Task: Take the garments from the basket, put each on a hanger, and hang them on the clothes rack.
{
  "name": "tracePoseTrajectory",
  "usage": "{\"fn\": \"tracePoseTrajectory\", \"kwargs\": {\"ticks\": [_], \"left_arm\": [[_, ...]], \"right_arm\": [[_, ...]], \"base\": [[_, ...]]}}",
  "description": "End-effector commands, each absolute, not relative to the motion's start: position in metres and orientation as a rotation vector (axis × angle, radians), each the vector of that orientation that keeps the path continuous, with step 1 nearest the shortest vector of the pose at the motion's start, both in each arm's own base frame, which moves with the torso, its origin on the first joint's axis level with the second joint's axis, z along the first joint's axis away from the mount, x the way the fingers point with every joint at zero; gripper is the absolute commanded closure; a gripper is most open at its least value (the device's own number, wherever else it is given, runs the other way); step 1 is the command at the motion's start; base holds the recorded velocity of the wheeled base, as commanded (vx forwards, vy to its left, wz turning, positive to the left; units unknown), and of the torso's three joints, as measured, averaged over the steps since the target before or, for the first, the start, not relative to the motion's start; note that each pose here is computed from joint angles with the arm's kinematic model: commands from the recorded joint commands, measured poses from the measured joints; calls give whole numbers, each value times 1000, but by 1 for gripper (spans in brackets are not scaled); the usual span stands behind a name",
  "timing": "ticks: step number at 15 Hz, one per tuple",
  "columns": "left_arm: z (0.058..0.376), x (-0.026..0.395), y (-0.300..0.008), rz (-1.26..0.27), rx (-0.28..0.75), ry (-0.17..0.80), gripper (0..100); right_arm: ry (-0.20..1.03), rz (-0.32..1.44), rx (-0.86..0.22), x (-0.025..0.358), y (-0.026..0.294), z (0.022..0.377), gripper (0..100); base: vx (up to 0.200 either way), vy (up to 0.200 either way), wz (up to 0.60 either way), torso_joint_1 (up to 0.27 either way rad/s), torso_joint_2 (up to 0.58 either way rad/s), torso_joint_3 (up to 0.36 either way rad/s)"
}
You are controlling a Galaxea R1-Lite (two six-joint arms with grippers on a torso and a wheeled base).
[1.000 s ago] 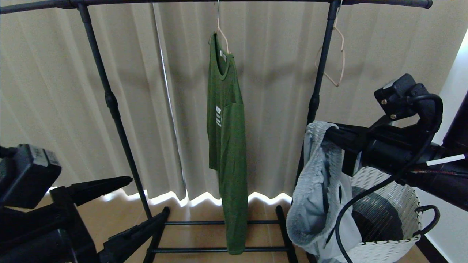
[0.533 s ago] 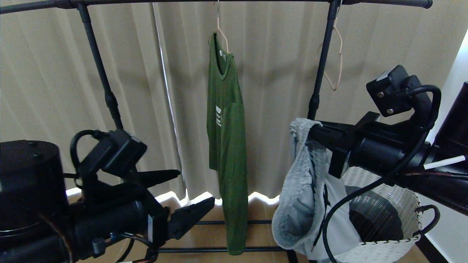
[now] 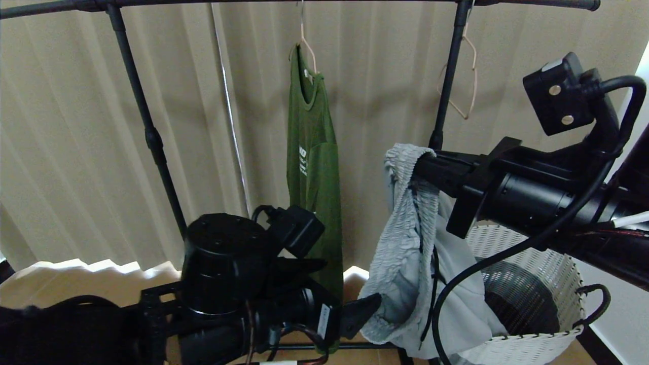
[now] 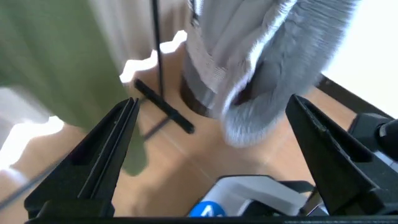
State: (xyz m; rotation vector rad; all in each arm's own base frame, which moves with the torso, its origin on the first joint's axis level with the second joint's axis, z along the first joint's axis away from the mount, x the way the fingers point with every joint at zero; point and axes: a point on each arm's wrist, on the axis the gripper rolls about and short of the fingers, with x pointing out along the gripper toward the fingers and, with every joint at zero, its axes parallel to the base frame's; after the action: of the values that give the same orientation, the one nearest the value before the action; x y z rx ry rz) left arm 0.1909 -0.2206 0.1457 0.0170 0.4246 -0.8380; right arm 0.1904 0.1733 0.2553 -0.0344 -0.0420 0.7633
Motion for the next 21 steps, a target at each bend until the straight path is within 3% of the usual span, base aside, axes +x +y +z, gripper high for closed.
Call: {"fn": "tracePoseTrajectory", "kwargs": {"ticks": [1,5,10,11,17,18,21], "left_arm": [[118,208,-243,-775,21,504,0],[92,216,-244,-683,53,570,0],[82,207,-234,-674,82,612,0],[83,206,-232,-672,81,608,100],[120,167,-174,-578,42,380,100],[142,165,-151,-528,20,301,100],[205,159,-107,-408,16,196,100]], "right_arm": [[-61,776,-26,187,175,261,100],[-91,775,-15,182,170,269,100],[-99,774,-13,180,168,271,100],[-99,774,-13,180,168,271,100],[-87,759,-18,184,167,267,100],[-82,753,-20,186,166,266,100],[-80,721,-22,191,161,266,100]], "base": [[0,0,0,0,0,0],[0,0,0,0,0,0],[0,0,0,0,0,0],[0,0,0,0,0,0],[0,0,0,0,0,0],[0,0,0,0,0,0],[0,0,0,0,0,0]]}}
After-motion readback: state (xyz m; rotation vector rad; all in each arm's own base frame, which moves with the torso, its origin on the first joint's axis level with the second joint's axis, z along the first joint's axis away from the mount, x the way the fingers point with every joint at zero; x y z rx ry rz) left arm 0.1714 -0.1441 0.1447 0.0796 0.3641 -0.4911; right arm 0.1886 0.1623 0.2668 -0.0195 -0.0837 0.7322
